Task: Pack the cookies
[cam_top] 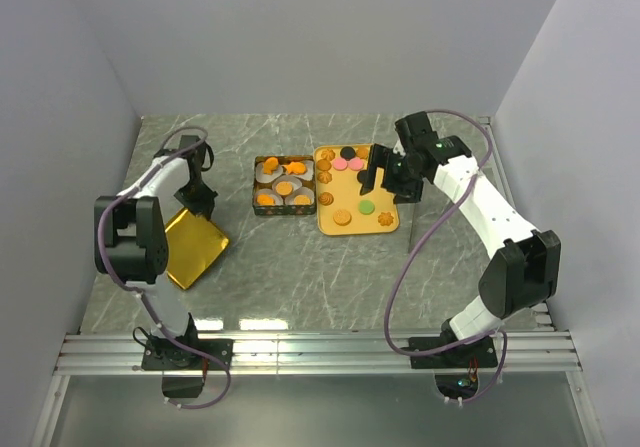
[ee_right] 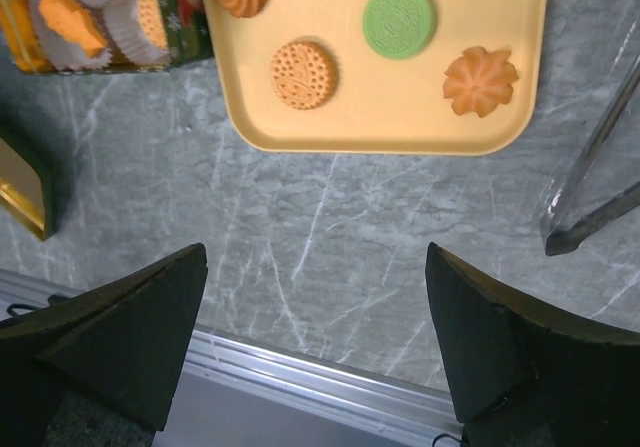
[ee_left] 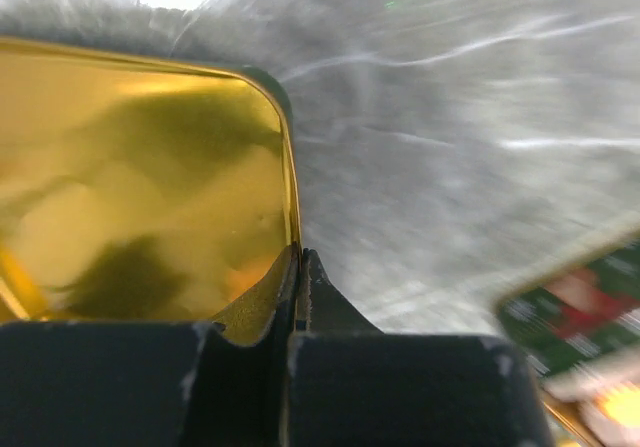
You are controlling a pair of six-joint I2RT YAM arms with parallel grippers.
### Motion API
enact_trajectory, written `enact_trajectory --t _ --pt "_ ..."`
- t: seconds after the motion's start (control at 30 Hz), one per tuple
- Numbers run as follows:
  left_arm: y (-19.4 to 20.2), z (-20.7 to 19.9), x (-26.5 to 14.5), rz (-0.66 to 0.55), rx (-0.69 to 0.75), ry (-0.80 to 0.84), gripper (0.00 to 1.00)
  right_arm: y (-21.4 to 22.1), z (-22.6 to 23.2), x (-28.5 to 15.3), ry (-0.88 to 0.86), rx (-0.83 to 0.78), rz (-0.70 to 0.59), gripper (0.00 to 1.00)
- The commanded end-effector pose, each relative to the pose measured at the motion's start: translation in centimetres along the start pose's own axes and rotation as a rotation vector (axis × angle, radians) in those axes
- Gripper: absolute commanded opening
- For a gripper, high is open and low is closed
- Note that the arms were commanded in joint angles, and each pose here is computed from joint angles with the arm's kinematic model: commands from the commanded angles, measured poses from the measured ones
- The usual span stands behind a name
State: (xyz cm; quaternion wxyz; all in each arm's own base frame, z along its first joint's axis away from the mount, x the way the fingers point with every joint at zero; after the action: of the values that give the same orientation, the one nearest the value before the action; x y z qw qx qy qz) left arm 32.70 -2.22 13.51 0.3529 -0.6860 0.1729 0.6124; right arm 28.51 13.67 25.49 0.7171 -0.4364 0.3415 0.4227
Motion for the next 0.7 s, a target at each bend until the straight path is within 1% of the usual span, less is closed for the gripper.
enact_trajectory --t 0.0,0.07,0.1,0.13,0.17,0.2,0.23,0.3,0.33,0.37,0.43,0.47,0.5,0.53,0.57,0.63,0.67 --pt "-2.3 -0.4 -5.8 -0.123 -0.002 0.126 0.00 -1.5 1.9 -1.7 -0.079 -0.007 -0.046 0.96" --pt "-3.0 -0.9 -7.7 -0.155 0.004 0.202 0.00 -2.0 2.8 -2.5 -0.126 -0.004 -0.054 0.96" --pt "-3.2 -1.1 -9.3 -0.172 0.016 0.273 0.00 -2.2 3.2 -2.6 -0.151 -0.006 -0.049 0.96" --pt "-3.5 -1.5 -10.5 -0.189 0.020 0.329 0.00 -2.1 3.8 -2.9 -0.207 -0.004 -0.024 0.96" --pt "-3.6 -1.6 -11.5 -0.200 0.030 0.380 0.00 -2.5 4.5 -3.3 -0.254 -0.008 -0.029 0.96" --pt "-3.5 -1.8 -13.2 -0.202 0.056 0.470 0.00 -2.6 4.9 -3.3 -0.289 -0.006 -0.013 0.96" --pt "-3.9 -2.2 -14.7 -0.232 0.065 0.546 0.00 -2.4 5.6 -3.7 -0.364 0.002 0.026 0.96" --pt "-3.8 -2.4 -17.3 -0.252 0.100 0.677 0.00 -2.8 6.6 -3.8 -0.454 0.004 0.049 0.96" --pt "-3.8 -2.8 -19.1 -0.254 0.124 0.777 0.00 -2.9 7.1 -3.9 -0.489 0.021 0.061 0.96" --pt "-3.7 -2.9 -20.4 -0.260 0.143 0.840 0.00 -3.0 7.8 -4.3 -0.573 0.009 0.081 0.96" --pt "-3.3 -2.7 -23.7 -0.274 0.177 0.979 0.00 -3.4 8.6 -4.6 -0.649 0.031 0.106 0.97" --pt "-3.3 -2.6 -24.9 -0.291 0.184 1.029 0.00 -3.6 9.3 -5.0 -0.728 0.014 0.121 0.97" --pt "-3.0 -2.1 -26.4 -0.311 0.197 1.079 0.00 -3.8 9.7 -5.0 -0.764 0.016 0.133 0.97" --pt "-2.7 -1.9 -28.1 -0.309 0.225 1.147 0.00 -4.0 10.1 -5.3 -0.803 0.051 0.161 0.97" --pt "-2.6 -1.8 -29.3 -0.323 0.240 1.201 0.00 -4.4 10.7 -5.7 -0.883 0.025 0.161 0.97" --pt "-2.0 -1.2 -31.8 -0.340 0.277 1.299 0.00 -4.9 11.4 -5.9 -0.941 0.066 0.193 0.98" --pt "-1.7 -1.0 -32.9 -0.330 0.308 1.369 0.00 -5.4 12.0 -6.3 -0.992 0.040 0.176 0.98"
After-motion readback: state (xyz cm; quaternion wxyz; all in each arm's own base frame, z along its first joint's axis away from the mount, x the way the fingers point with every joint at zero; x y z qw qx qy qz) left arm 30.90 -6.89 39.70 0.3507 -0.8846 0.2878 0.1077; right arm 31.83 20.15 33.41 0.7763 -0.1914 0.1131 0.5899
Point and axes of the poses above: each gripper's point midway between its finger pads, its own x axis out along the fingers, its own z axis along the line the jaws close on, y = z × x, the point moved 9 cm from there along -x, back along the fingers, and after that the axes turned 4 degrees about x, right-handed, at the moved point
